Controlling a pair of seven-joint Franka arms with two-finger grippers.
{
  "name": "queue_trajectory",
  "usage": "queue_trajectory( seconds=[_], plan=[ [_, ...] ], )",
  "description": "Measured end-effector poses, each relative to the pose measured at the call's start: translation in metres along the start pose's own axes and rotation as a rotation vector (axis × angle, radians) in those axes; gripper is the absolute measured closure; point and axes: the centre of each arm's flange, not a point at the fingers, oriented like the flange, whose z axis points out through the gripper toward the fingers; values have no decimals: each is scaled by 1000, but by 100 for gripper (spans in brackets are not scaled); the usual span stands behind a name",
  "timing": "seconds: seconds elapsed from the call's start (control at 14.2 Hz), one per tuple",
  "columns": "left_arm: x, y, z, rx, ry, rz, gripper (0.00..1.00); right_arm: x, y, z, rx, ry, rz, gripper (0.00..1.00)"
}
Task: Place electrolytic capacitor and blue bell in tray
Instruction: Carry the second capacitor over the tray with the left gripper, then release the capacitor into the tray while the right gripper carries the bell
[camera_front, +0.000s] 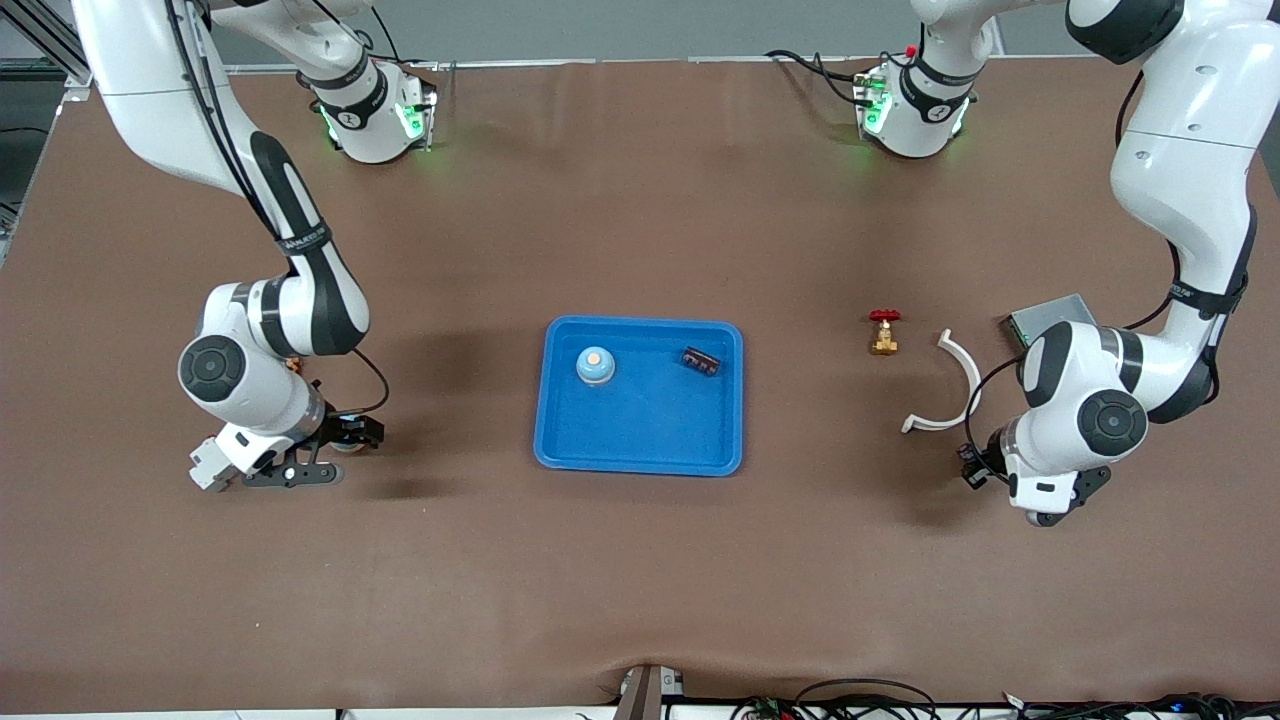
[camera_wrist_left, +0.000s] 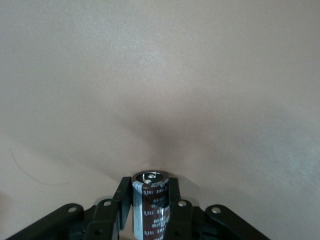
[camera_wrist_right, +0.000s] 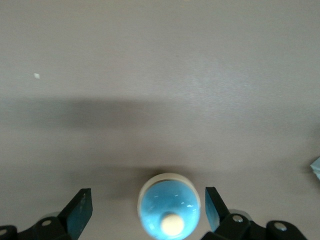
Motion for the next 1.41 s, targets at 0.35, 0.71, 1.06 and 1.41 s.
queue_trajectory(
  seconds=[0.35, 0.71, 1.06, 1.41],
  plan=[
    [-56, 61, -69, -33, -18, -68, 66, -15, 14, 18, -1, 38, -13, 0],
    [-149, 140, -86, -48, -26, -223, 66, -30, 15, 33, 0, 62, -13, 0],
    [-241, 204, -87, -59, -31, -315, 66, -34, 14, 36, 1, 59, -14, 0],
    [-296, 248, -78, -107, -55, -413, 66, -36, 14, 38, 1, 56, -15, 24]
  ],
)
